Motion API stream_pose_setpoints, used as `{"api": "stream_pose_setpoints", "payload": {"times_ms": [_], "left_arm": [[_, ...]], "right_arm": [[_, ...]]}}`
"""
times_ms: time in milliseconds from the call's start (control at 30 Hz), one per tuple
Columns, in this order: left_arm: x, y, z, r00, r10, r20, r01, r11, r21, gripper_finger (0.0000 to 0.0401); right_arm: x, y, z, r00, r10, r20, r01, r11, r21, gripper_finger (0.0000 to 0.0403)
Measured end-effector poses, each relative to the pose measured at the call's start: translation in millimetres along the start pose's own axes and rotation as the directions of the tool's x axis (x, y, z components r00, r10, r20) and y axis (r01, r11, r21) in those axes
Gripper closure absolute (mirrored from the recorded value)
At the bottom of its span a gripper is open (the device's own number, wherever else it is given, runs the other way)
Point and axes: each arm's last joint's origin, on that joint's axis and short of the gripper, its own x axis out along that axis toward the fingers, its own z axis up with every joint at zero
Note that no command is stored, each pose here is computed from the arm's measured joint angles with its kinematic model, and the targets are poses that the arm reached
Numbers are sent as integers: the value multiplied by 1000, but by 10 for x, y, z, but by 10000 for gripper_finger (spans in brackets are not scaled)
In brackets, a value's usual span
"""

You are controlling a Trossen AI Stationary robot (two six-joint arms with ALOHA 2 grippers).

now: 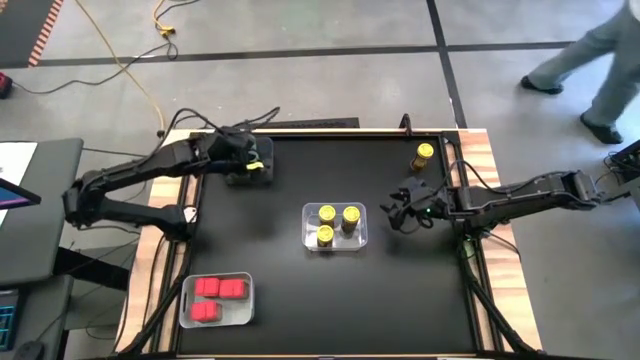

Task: Sort spices by type
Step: Put the yellow seasoning bottle into the transparent bin

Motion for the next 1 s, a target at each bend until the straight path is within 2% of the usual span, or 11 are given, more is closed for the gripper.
{"api": "stream_pose_setpoints", "payload": {"times_ms": [100,300,600,1000], "left_arm": [[-14,-56,-25,1000,14,13,-14,1000,-24,124],[-32,-127,-58,1000,-6,12,7,995,-98,124],[-45,-160,-74,999,25,33,-17,980,-201,124],[-48,-177,-84,999,18,31,-11,979,-202,124]], "right_arm": [[12,-27,18,1000,-15,5,16,999,-29,111],[28,-70,46,999,-39,13,40,999,-15,112],[38,-96,63,998,-54,18,54,999,-4,112],[38,-100,67,997,-69,29,69,998,-4,112]]}}
